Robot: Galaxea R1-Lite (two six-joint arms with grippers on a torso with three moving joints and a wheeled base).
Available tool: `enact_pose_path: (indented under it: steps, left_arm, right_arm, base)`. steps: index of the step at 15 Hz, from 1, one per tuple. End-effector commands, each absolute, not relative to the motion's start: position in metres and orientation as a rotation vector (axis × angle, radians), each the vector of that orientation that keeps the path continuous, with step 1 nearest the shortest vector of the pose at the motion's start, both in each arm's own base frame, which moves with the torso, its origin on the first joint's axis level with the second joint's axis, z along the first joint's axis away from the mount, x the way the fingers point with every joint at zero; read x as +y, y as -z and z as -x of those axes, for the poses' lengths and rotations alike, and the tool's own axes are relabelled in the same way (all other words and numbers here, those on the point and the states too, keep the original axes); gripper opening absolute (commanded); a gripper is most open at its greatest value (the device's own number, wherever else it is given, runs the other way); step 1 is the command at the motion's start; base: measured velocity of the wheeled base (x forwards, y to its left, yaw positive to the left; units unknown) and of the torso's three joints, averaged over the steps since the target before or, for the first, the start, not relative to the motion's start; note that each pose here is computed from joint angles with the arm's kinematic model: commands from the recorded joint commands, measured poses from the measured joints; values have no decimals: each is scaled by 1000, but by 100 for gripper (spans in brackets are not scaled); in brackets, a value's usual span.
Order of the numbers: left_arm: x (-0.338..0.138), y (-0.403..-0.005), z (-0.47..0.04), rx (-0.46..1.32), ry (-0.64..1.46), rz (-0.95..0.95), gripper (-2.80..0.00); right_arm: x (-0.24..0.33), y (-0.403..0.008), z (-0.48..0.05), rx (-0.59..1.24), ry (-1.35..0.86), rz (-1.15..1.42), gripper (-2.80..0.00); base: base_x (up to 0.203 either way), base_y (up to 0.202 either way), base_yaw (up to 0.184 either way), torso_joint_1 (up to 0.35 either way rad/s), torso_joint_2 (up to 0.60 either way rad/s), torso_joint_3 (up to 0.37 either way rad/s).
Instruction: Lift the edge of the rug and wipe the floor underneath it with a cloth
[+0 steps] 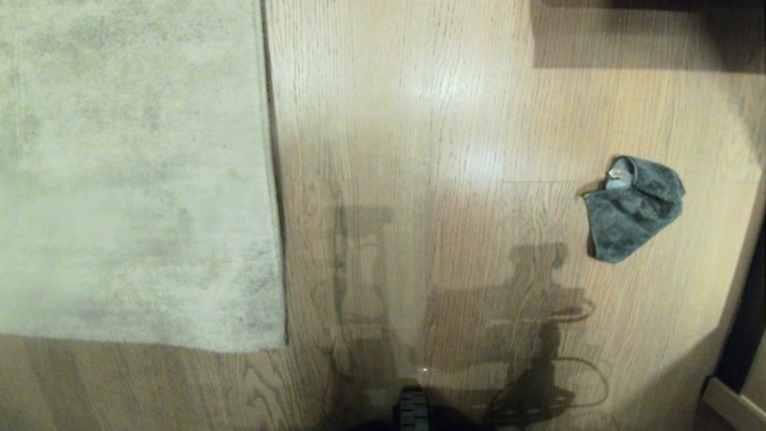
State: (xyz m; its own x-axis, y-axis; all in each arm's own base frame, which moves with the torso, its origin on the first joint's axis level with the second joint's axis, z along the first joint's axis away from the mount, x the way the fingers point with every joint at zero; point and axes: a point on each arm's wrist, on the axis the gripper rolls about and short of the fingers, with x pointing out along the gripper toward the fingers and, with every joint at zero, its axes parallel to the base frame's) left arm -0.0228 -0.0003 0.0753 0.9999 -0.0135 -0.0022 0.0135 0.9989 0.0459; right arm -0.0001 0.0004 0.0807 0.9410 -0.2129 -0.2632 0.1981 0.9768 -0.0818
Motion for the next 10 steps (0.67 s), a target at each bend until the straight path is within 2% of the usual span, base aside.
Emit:
enact_pose_path:
  steps: [1, 10]
  left_arm:
    - [0, -75, 23, 3, 14, -46, -280]
    - [0, -75, 23, 3, 14, -46, -280]
  right_arm:
    - [0, -80, 0, 271, 218, -1, -280]
    - [0, -80, 0, 272, 88, -1, -280]
  base:
    - [0, 0, 0, 0, 0, 0]
    - [0, 0, 0, 0, 0, 0]
